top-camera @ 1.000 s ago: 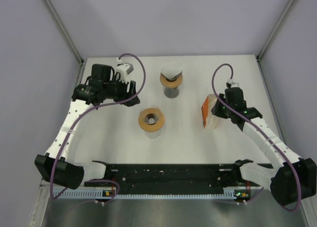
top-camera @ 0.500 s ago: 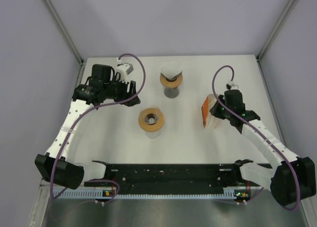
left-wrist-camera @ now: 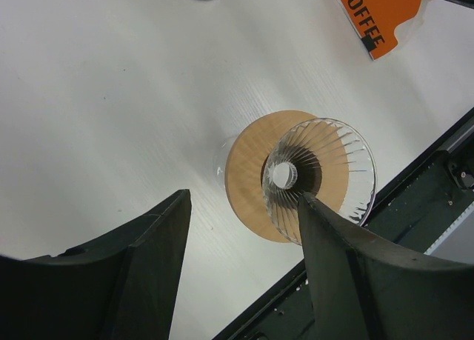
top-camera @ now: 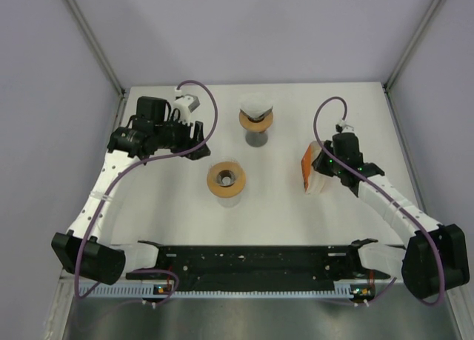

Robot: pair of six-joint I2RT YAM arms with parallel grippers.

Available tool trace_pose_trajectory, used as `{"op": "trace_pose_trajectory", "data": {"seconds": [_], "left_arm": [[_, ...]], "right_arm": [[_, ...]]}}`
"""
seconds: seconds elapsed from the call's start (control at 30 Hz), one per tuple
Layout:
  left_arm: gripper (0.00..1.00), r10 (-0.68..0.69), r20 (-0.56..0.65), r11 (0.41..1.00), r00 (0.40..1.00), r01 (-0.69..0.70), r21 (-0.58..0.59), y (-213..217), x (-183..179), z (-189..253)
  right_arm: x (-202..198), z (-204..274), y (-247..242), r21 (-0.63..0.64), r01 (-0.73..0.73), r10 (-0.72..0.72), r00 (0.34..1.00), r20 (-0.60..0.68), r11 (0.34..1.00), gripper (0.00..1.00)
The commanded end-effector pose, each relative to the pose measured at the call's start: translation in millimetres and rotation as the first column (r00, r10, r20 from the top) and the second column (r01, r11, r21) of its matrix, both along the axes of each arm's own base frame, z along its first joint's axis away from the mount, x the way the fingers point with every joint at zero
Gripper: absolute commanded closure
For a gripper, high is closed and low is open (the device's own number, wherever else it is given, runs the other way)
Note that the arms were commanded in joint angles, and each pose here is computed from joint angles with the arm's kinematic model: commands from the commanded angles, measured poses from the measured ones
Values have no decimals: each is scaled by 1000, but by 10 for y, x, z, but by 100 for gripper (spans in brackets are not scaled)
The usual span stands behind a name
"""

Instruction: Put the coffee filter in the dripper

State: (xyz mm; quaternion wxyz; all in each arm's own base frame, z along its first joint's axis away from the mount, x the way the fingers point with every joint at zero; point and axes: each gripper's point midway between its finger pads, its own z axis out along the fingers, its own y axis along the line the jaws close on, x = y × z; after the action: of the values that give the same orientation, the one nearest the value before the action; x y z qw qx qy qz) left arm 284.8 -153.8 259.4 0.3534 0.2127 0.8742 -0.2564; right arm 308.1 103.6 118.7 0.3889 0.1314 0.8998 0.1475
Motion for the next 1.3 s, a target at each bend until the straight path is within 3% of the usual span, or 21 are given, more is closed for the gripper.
{"op": "trace_pose_trajectory", "data": {"seconds": [0.0,0.17,0.33,0.47,1.0,1.1,1.27], "left_arm": [[35,-7,49,999,999,8,-34,-23,-4,122],[35,-10,49,999,999,12,-37,-24,-18,130],[35,-11,44,999,999,13,-35,-22,-23,107],[35,-13,49,999,999,15,-36,-26,-16,126],[35,-10,77,1000,997,12,-29,12,1,263],[35,5,81,999,997,-2,-38,42,18,320],[34,40,107,998,993,-34,-56,110,81,490]], "right_arm": [[94,-13,25,12,-1,1,1000,28,1000,82],[106,-77,33,5,-5,5,1000,13,1000,83],[119,-15,55,8,-28,28,999,37,1000,100],[115,126,69,6,-50,50,997,63,999,100],[-76,1562,85,-42,-168,173,955,239,985,100],[-134,1970,207,-95,-253,270,908,319,963,100],[-304,2611,762,-343,-428,545,720,429,836,100]]}}
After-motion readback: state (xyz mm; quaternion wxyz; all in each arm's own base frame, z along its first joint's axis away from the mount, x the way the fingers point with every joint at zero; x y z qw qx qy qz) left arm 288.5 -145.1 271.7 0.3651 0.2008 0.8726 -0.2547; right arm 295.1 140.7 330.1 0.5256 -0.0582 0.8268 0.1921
